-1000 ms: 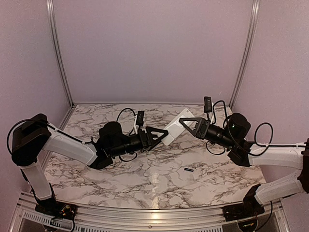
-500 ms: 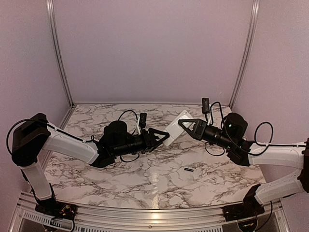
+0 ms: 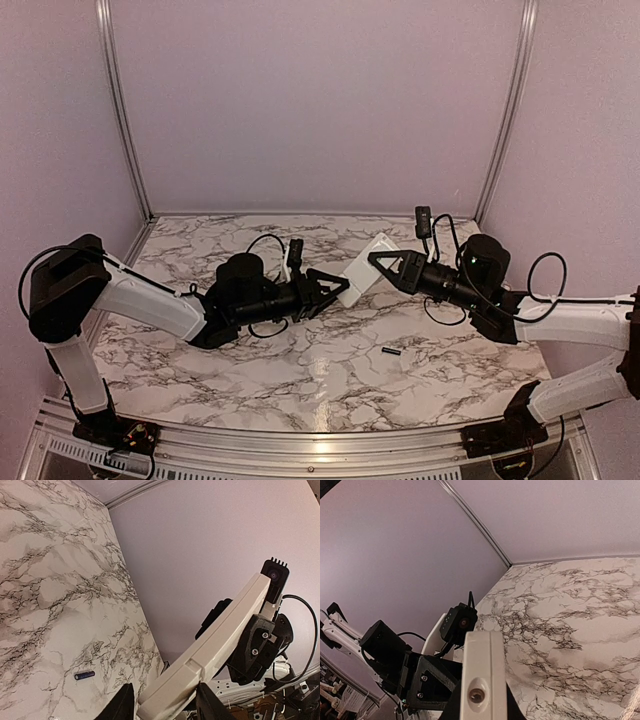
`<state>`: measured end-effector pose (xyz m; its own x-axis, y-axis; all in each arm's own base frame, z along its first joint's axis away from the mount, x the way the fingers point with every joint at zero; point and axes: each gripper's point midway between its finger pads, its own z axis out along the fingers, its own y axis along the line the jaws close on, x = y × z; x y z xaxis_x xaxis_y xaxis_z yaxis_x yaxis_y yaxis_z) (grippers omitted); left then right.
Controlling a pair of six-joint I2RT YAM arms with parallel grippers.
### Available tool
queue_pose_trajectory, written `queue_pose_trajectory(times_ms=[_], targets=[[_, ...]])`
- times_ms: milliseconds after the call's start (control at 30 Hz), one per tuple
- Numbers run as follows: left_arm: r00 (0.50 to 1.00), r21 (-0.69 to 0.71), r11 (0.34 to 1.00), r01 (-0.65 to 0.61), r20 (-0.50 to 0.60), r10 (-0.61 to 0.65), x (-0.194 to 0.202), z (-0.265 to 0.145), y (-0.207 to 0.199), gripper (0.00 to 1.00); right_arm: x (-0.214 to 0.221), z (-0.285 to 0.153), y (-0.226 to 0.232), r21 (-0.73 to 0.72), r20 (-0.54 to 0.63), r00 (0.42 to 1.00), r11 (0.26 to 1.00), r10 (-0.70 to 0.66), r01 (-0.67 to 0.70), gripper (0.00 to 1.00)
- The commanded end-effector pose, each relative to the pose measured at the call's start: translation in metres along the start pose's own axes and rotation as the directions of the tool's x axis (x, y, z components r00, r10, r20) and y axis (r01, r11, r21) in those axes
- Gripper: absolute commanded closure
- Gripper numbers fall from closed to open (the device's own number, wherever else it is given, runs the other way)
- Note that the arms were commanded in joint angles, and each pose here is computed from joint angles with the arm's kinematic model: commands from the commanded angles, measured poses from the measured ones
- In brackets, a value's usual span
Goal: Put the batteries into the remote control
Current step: Remove the battery cover from the remote control.
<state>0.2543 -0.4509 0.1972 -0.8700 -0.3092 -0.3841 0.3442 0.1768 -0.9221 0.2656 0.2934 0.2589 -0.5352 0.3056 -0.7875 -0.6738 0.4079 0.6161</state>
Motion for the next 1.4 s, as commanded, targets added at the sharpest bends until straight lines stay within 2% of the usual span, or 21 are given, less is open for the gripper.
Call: queue_pose_trajectory(times_ms=[0,200,500,700,900,1100,1367], targets=[[1.000,-0.028,0.999,-0.025,0.007,0.025,-0.002,-0.004,0.012,0.56,-0.034,-0.001,0.024,-0.046,0.095,0.994,0.997,-0.059,0.064,1.00],[0.997,0.008,0.997,-0.076,-0.001,0.076,0.000,-0.005,-0.004,0.56,-0.031,0.001,0.012,0.006,0.084,0.995,0.998,-0.056,0.056,1.00],[0.998,0.074,0.995,-0.068,0.007,0.067,0.000,-0.009,-0.015,0.56,-0.028,0.001,0.000,0.047,0.072,0.996,0.998,-0.046,0.043,1.00],[0.998,0.091,0.993,-0.069,0.008,0.068,0.000,-0.009,-0.020,0.65,-0.026,0.002,-0.003,0.053,0.066,0.997,0.998,-0.045,0.041,1.00],[0.998,0.096,0.993,-0.064,0.007,0.064,0.000,-0.010,-0.021,0.71,-0.026,0.002,-0.006,0.061,0.063,0.997,0.997,-0.043,0.039,1.00],[0.998,0.095,0.994,-0.060,0.009,0.059,0.000,-0.013,-0.022,0.71,-0.026,0.002,-0.009,0.080,0.063,0.997,0.996,-0.049,0.044,1.00],[0.998,0.127,0.990,-0.065,0.025,0.063,-0.003,-0.017,-0.029,0.81,-0.026,0.003,-0.011,0.083,0.058,0.997,0.996,-0.045,0.040,1.00]])
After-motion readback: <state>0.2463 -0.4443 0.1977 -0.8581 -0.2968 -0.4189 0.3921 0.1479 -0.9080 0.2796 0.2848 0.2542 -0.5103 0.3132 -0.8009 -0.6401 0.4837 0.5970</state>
